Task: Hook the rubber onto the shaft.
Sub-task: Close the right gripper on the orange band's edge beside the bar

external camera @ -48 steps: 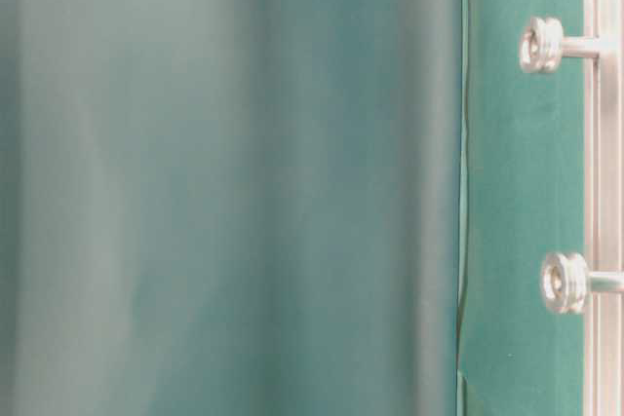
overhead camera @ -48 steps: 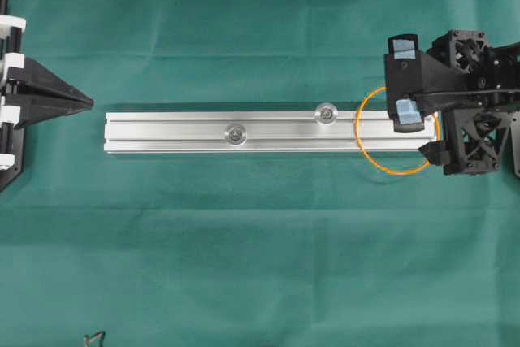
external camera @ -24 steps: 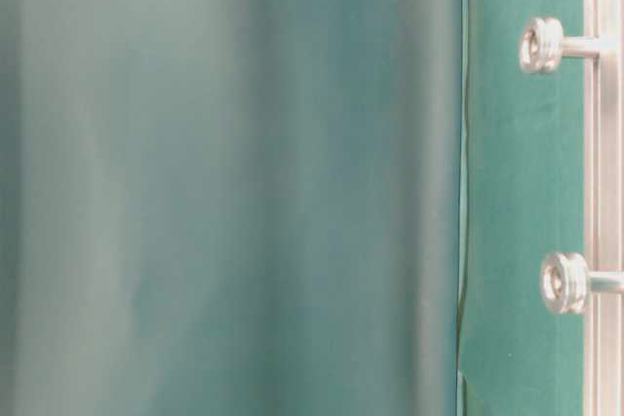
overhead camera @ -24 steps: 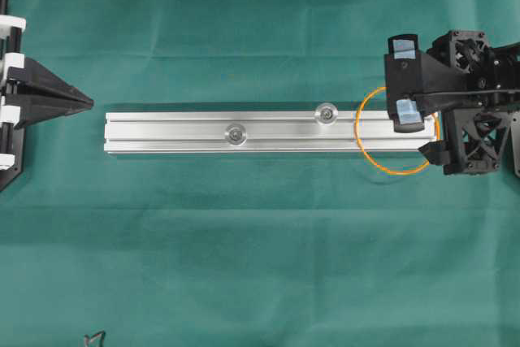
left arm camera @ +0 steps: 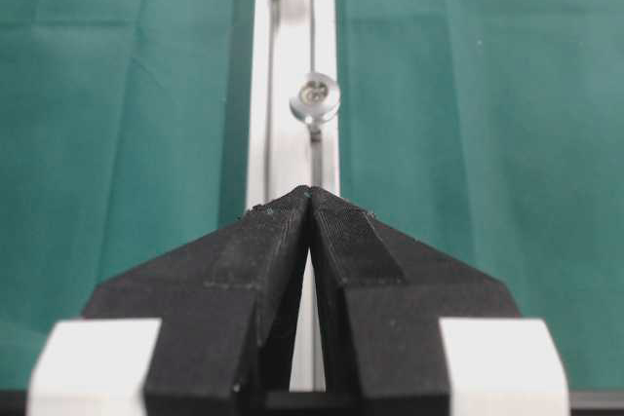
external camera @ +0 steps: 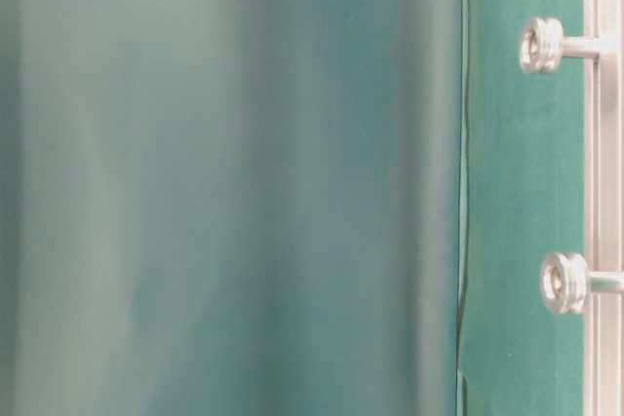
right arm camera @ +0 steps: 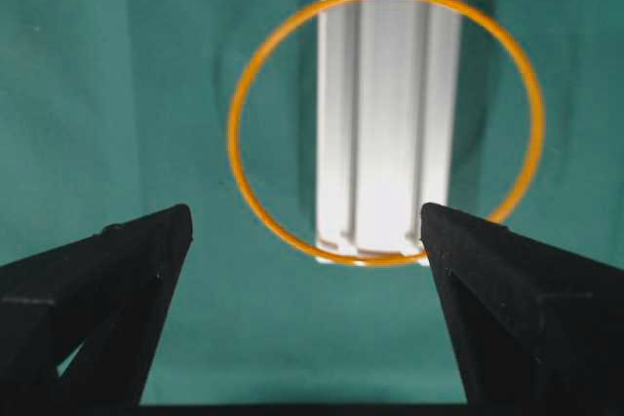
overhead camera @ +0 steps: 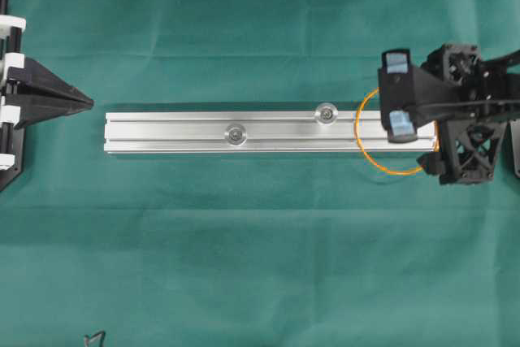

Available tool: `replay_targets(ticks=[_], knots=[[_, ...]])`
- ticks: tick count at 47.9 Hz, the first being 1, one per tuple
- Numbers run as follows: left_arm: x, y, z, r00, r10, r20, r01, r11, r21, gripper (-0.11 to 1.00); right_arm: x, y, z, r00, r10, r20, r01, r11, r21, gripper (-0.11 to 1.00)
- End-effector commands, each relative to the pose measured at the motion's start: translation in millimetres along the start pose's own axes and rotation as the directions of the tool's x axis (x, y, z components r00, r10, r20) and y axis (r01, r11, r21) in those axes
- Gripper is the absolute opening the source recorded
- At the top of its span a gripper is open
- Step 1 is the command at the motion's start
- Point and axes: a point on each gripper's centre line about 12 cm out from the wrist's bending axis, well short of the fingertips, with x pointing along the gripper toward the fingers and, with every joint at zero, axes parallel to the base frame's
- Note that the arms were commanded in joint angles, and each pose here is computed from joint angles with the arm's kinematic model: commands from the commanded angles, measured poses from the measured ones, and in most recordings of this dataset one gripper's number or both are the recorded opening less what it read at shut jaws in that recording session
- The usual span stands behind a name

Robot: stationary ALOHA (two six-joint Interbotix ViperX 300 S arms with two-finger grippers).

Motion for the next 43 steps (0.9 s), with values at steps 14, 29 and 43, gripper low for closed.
replay_targets(ticks=[14, 29, 43], knots=[[0, 1, 12, 1.0, 0.004, 0.023, -0.004, 1.0, -0.002, 0.02, 26, 14, -3, 0.999, 0.04, 0.013, -0.04, 0.999, -0.009, 0.98], [1, 1, 12, 1.0, 0.004, 0.021, -0.004, 1.0, -0.002, 0.02, 47, 18, -9, 0.999, 0.045, 0.016, -0.045, 0.999, -0.021, 0.97], [1, 1, 12, 1.0, 0.002, 0.021, -0.002, 1.0, -0.001, 0.02, 67, 21, -15, 0.999, 0.047, 0.018, -0.047, 0.998, -0.034, 0.97]])
